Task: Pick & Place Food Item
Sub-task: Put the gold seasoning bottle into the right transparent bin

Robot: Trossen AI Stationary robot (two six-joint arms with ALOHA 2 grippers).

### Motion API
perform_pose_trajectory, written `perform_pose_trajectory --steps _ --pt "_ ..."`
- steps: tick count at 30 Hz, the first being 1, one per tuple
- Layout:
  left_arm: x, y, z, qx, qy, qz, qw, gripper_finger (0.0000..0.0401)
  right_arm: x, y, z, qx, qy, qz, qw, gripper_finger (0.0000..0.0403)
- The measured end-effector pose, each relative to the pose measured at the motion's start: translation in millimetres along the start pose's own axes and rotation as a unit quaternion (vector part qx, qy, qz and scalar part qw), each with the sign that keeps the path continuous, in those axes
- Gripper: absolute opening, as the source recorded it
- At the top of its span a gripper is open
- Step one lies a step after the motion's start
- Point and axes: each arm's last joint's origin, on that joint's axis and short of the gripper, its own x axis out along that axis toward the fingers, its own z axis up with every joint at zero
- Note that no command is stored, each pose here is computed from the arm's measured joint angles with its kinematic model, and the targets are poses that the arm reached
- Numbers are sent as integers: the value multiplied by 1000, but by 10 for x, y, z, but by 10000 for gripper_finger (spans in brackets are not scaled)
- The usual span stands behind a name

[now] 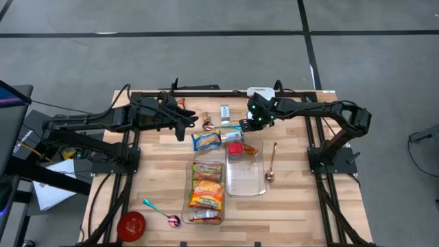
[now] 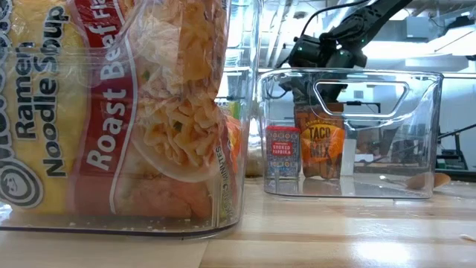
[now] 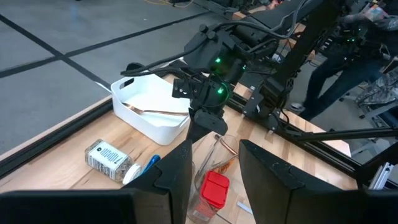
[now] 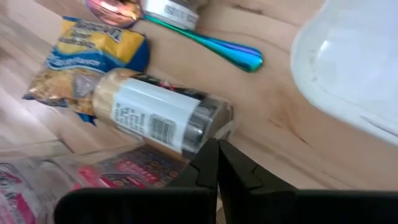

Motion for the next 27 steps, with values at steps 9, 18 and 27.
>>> perform_pose_trajectory --steps 9,18,27 --pt "0 0 1 0 -1 0 1000 127 -159 202 117 -6 -29 19 999 0" --pt "231 129 -10 -51 14 26 998 106 -940 552 187 -61 -123 42 990 0" --pt "1329 446 -242 -126 80 -76 986 7 -1653 458 -122 -48 -191 50 979 0"
